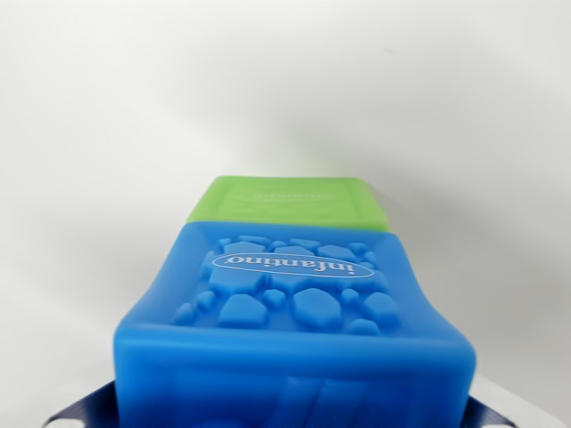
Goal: Stack cube
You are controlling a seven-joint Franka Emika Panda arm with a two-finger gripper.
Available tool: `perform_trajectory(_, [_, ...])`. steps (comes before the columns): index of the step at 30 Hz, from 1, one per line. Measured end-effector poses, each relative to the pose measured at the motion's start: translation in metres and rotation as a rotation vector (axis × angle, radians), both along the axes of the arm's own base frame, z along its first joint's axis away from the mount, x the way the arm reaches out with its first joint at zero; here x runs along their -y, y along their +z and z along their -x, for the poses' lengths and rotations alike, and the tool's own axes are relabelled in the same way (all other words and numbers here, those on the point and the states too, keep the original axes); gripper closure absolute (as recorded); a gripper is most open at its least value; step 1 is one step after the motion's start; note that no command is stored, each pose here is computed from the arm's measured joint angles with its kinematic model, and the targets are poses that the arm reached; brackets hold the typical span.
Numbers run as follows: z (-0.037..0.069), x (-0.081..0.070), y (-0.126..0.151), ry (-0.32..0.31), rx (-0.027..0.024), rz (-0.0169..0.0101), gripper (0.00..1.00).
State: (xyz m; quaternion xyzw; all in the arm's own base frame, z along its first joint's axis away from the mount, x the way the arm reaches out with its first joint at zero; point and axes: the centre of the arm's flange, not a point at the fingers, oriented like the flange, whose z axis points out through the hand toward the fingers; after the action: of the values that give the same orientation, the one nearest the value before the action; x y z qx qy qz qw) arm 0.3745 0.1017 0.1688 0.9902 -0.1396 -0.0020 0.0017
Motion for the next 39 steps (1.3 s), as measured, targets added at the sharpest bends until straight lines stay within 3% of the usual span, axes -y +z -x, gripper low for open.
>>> perform_trajectory(39, [-0.0005,0.0000,0.0042,0.000,0.0016,-0.0007,0.00])
